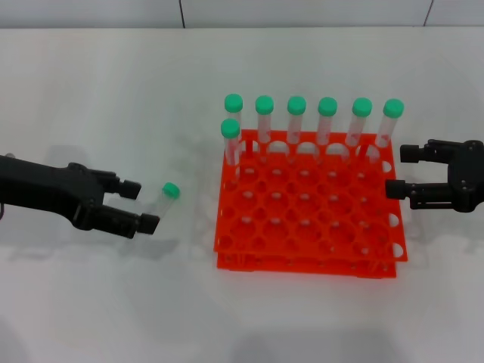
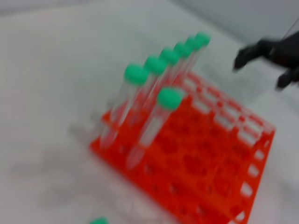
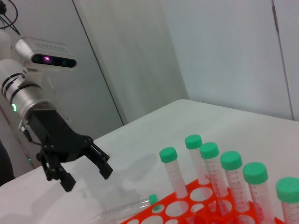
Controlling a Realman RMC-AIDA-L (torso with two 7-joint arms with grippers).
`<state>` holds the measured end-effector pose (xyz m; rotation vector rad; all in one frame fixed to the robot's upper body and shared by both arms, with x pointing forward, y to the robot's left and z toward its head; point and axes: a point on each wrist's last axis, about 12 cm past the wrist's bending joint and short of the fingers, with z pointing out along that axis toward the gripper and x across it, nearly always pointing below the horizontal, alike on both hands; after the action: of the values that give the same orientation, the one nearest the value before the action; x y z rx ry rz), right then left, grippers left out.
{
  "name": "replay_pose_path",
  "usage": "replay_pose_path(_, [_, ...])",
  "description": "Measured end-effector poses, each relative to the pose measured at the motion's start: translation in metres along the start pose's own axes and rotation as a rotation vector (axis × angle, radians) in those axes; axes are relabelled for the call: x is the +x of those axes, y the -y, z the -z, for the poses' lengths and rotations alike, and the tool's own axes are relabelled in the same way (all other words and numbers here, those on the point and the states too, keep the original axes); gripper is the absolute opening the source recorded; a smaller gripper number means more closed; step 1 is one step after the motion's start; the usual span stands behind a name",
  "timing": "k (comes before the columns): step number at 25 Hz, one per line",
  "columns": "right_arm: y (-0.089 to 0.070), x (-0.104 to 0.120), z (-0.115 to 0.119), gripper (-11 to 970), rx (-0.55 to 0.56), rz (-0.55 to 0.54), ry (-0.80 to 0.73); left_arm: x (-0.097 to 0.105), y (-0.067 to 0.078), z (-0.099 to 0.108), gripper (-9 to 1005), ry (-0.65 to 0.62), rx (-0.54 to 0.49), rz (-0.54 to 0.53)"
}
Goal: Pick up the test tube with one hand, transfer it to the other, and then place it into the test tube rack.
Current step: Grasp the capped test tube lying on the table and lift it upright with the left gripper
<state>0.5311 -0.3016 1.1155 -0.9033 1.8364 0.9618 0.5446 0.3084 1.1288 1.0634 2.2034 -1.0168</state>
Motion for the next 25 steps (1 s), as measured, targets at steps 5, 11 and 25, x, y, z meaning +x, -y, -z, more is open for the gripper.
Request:
replay_pose_path(5, [-0.001,-0.001,-0.001,826,-0.007,0.000,0.010,-0.013,-0.008,0.001,883,-0.127,-0.051,0.031])
replay_pose_path(11, [-0.002,-0.003,-0.002,826,-0.013,0.001,0.025,-0.024,-0.015,0.000,882,-0.208,-0.111,0.060])
replay_pose_path(25, [-0.002,-0.004,-0.001,827,-0.011,-0.008,0.055,-0.034,-0.011,-0.022,879,-0.325,-0.112,0.088])
